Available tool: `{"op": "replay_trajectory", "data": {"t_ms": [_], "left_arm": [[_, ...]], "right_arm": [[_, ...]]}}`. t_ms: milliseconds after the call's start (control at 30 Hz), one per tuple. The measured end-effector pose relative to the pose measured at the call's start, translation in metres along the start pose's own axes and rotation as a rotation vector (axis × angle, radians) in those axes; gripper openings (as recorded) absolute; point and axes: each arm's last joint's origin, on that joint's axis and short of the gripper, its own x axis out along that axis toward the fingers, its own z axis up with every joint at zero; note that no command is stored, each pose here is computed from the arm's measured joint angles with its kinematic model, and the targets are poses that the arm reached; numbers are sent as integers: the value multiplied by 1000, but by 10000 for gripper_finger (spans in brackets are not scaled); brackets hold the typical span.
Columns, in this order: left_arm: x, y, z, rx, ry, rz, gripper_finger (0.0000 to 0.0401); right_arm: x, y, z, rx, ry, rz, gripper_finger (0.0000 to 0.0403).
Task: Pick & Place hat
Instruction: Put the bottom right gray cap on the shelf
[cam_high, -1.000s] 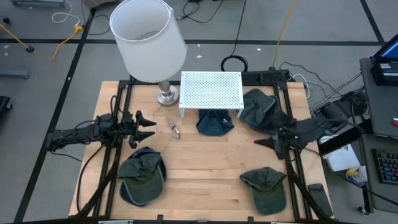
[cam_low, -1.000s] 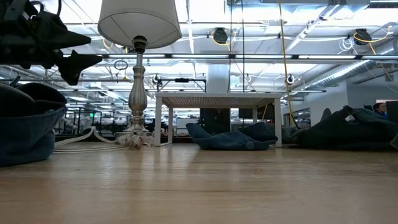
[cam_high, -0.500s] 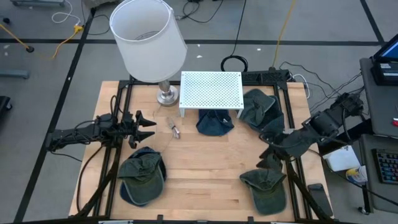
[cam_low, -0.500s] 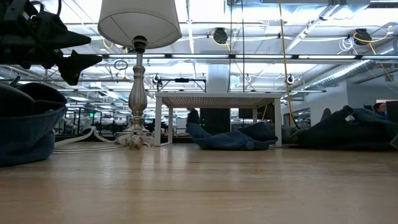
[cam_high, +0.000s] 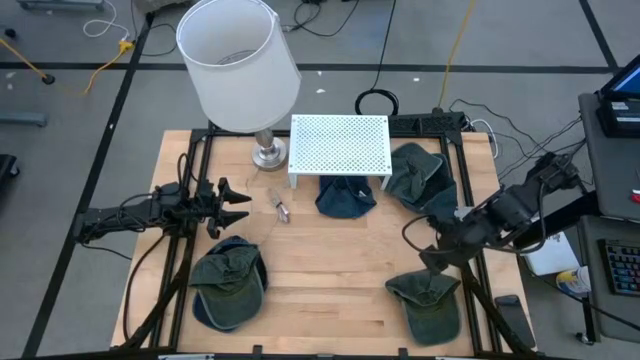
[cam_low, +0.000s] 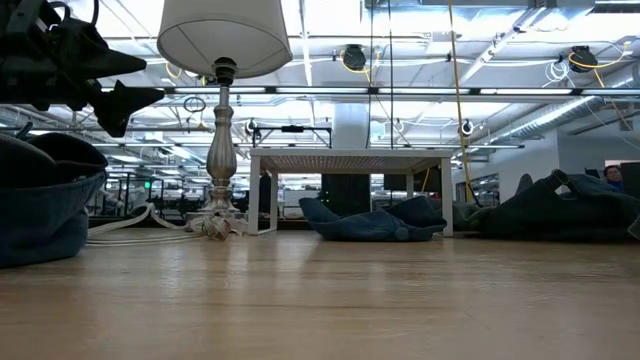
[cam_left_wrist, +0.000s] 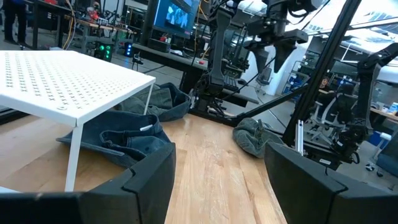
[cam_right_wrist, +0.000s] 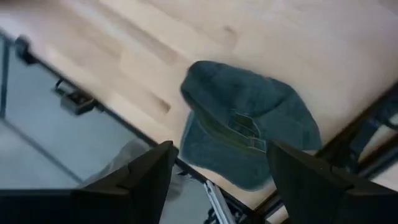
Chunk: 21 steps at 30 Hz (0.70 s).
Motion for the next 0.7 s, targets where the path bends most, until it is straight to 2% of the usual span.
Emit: {"op": "replay_trajectory", "data": {"t_ms": [333, 700], "left_arm": [[0, 0, 0, 0, 0, 0, 250], [0, 0, 0, 0, 0, 0, 250]], "right_arm": [[24, 17, -4, 192, -17, -83, 254], [66, 46, -39, 237, 34, -108, 254]]}}
